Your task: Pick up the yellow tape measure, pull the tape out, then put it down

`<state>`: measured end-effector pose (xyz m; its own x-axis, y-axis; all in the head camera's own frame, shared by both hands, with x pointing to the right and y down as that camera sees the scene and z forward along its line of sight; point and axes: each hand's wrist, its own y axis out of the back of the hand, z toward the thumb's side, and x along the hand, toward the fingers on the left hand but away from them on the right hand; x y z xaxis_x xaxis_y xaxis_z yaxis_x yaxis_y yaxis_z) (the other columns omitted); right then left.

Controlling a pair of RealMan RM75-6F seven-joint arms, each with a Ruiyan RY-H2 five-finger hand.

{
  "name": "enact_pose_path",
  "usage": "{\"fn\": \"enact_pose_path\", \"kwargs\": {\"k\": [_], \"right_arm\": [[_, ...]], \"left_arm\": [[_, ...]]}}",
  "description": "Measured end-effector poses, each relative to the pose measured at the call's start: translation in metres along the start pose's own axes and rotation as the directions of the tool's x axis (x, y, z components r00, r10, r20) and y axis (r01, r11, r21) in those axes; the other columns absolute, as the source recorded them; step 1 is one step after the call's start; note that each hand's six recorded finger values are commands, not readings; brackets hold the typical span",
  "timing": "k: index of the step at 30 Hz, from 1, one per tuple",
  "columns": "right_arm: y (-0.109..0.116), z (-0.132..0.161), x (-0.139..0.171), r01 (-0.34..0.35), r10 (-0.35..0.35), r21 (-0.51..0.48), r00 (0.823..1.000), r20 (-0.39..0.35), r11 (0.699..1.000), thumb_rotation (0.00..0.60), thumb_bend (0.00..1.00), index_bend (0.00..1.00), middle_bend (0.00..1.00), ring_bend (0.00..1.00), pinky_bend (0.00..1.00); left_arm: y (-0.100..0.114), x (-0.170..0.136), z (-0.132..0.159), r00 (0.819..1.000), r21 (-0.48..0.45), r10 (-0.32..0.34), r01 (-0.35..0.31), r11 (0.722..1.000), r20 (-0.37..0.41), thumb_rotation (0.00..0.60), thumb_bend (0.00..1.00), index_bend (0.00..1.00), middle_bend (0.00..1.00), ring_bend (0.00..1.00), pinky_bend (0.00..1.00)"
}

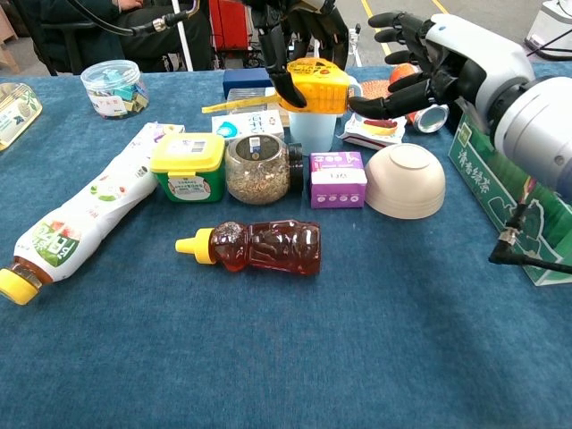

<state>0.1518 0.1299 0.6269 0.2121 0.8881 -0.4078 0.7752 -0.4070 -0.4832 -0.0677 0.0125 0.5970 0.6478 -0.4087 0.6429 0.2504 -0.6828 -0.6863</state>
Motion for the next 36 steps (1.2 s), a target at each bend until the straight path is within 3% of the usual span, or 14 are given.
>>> {"fn": "enact_pose_path", "kwargs": {"k": [11, 36], "right_arm": [[-0.006, -0.001, -0.003, -0.001, 0.001, 0.003, 1.000, 0.023, 1.000, 0.600, 0.33, 0.00, 0.02, 0.07, 0.15], [-0.015, -0.005, -0.013, 0.016, -0.015, -0.001, 0.997, 0.072, 1.000, 0.600, 0.33, 0.00, 0.02, 0.07, 0.15]], "left_arm": [[0.001, 0.005, -0.001, 0.999, -0.005, 0.020, -0.021, 1.000, -0.027, 0.600, 0.30, 0.61, 0.48, 0.47, 0.48], [-0.007, 0.006, 0.002, 0.999, -0.019, -0.011, 0.010, 1.000, -0.048, 0.600, 0.30, 0.61, 0.48, 0.47, 0.49]]}}
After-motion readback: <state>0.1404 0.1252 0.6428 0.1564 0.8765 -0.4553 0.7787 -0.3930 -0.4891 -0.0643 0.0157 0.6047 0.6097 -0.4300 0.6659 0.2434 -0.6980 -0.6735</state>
